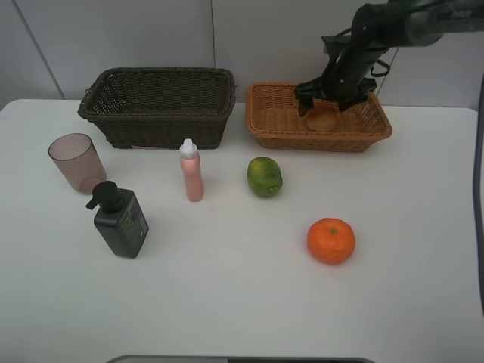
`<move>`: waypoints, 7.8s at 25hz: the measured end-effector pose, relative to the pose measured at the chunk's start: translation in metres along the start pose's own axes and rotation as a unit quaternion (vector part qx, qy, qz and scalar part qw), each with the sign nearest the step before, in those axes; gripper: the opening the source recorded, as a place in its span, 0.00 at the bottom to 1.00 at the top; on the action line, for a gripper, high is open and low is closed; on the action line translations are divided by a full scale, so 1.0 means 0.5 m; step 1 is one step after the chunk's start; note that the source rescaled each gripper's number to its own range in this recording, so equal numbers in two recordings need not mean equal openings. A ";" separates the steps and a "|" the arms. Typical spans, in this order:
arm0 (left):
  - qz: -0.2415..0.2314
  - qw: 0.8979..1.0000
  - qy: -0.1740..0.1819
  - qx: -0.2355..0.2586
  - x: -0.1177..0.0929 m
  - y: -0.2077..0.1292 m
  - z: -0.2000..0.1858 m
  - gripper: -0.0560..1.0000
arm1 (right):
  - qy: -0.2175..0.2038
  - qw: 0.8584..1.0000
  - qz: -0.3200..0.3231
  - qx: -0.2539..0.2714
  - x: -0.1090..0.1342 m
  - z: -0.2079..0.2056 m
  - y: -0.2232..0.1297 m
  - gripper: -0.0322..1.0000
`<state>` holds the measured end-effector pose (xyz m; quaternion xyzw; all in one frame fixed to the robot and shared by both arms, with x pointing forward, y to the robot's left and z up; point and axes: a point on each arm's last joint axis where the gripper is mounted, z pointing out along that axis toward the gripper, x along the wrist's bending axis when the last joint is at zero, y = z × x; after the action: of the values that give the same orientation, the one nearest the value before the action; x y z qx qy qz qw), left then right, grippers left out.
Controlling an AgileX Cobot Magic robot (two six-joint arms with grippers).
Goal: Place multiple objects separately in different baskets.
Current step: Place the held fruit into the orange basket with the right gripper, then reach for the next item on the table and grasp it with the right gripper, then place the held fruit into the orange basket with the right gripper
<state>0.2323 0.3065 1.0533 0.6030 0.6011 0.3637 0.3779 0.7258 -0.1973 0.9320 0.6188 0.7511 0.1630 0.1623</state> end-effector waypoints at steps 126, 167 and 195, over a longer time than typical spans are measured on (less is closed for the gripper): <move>0.000 1.000 0.000 0.000 0.000 0.000 0.000 0.96 | 0.021 0.989 -0.087 0.121 0.273 -0.160 -0.231 0.05; 0.000 1.000 0.000 0.000 0.000 0.000 0.000 0.96 | 0.027 0.998 0.051 0.020 0.148 -0.048 0.018 0.05; 0.000 1.000 0.000 0.000 0.000 0.000 0.000 0.96 | 0.031 0.999 0.038 -0.022 0.162 -0.018 0.026 0.98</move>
<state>0.2323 0.3065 1.0533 0.6033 0.6008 0.3639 0.3777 0.7184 -0.1156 0.9425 0.6377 0.7282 0.2046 0.1457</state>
